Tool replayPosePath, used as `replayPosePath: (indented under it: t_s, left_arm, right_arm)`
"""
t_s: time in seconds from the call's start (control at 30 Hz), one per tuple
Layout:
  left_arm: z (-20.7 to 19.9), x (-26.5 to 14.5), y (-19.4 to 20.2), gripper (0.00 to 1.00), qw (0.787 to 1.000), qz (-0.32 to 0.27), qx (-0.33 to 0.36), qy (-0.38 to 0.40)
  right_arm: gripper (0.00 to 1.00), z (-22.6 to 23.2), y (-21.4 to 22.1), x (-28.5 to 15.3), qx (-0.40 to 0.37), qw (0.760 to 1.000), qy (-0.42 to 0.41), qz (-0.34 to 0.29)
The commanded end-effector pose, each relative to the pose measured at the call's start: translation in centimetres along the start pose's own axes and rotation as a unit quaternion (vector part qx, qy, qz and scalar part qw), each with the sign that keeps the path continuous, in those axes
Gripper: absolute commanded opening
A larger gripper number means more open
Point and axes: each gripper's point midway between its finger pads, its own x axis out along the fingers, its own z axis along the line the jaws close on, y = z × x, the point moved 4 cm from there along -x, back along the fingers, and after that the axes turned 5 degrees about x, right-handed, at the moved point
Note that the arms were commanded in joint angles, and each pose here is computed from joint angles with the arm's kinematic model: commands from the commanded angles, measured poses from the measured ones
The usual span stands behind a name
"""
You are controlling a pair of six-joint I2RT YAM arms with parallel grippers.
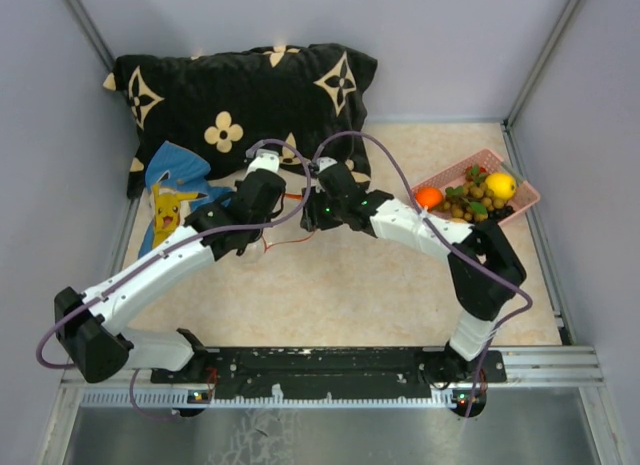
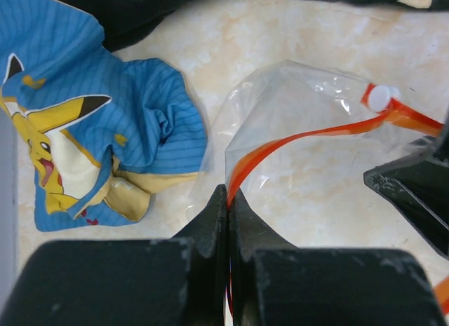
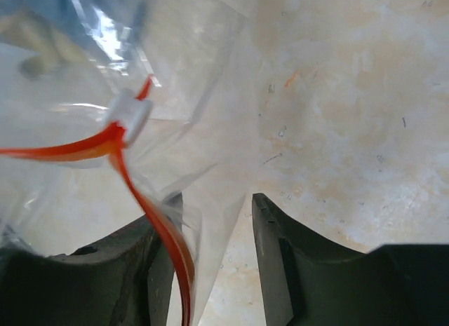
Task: Place the food in the zip-top bag and seal the zipper
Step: Open the zipper of the food storage bag.
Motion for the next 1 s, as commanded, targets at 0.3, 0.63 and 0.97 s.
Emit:
replayPosePath:
  t_s: [0.3, 0.63, 0.97]
  left_arm:
    - [-2.0, 0.7, -0.3, 0.00, 0.999, -0.009, -0.031, 0.044]
    - [-1.9, 1.2, -1.0, 0.00, 0.999, -0.012, -0.026, 0.026]
    - [0.4, -2.3, -5.2, 0.00, 0.997, -0.060, -0.041, 0.035]
  right_arm:
    - [0.66, 3.7, -5.6, -8.7, -0.018, 0.989, -0.078, -0.122]
    - [0.77, 0.9, -6.4, -14.0, -0.013, 0.982, -0.085, -0.166]
    - [0.77, 1.6, -6.6, -8.7, 0.023, 0.984, -0.120, -0.133]
